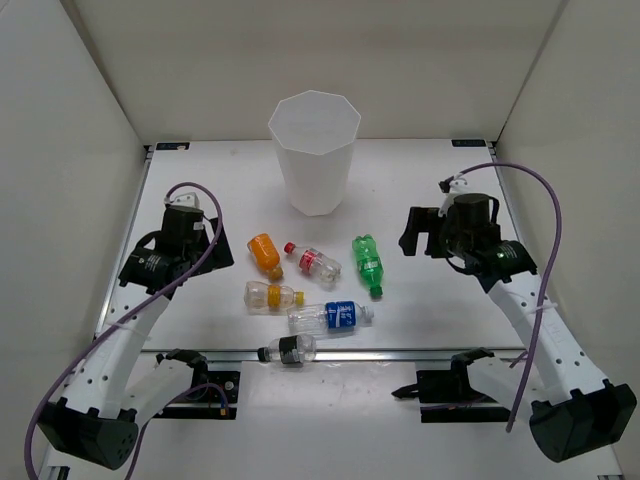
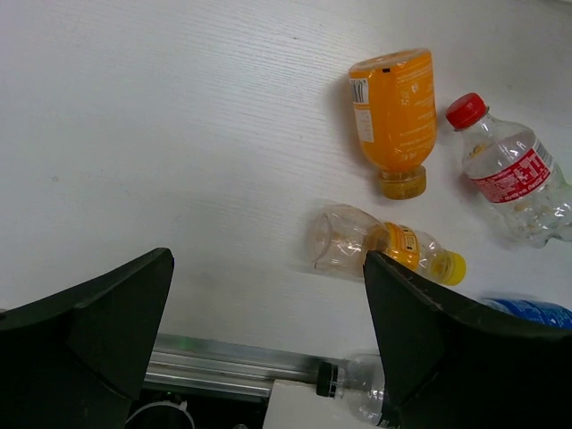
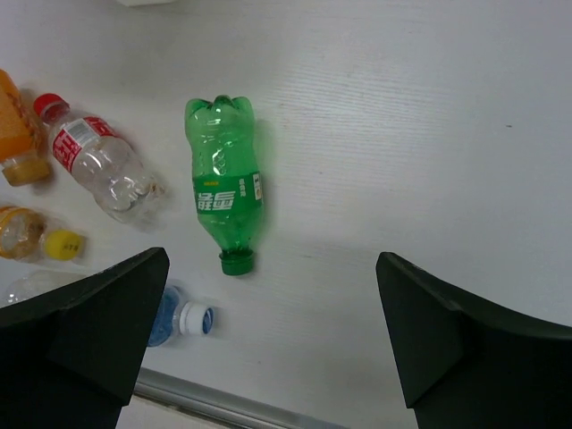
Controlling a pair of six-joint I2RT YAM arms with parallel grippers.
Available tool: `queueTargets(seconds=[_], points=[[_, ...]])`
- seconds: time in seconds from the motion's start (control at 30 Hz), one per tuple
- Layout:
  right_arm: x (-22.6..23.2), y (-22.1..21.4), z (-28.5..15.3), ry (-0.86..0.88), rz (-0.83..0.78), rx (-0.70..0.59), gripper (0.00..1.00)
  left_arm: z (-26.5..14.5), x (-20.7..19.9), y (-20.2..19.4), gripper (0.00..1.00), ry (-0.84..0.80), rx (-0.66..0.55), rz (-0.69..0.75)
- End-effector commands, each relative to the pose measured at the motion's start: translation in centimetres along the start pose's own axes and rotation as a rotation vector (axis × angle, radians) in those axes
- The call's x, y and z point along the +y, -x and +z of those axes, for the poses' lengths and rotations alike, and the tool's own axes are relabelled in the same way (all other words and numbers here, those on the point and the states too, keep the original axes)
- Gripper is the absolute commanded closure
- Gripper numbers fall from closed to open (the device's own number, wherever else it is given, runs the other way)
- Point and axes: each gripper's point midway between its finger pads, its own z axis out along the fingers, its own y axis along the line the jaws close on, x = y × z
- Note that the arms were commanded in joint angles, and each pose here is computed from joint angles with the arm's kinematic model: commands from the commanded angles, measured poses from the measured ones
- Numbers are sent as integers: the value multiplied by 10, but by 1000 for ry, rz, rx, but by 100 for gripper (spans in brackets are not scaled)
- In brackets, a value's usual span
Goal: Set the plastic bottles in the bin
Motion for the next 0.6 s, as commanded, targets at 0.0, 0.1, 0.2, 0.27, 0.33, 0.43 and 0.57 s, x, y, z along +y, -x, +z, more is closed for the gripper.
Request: queueTargets(seconds=[0.0,0.1,0.2,0.27,0.33,0.43,0.57], points=[[8,-2,-4,-18,-52,20,1,-12,-3,2,2,-32,-16,-10],[36,-7,1,43,-191,18,1,-12,1,-8,1,-31,-5,-27],[47,-21,20,16,-238,86,0,-11,1,-23,1,-45,16,-37],[60,-21,32,24,-252,86,0,-10,0,-31,2,-60,30,-52],[68,-27,48,41,-236,96,0,-10,1,-38,1,-61,41,-50],[73,-34,69,32,-216,94,1,-9,3,-50,1,-71,52,-69],[76,-49,96,-6,-203,129,0,-7,4,-59,2,-75,69,-68]])
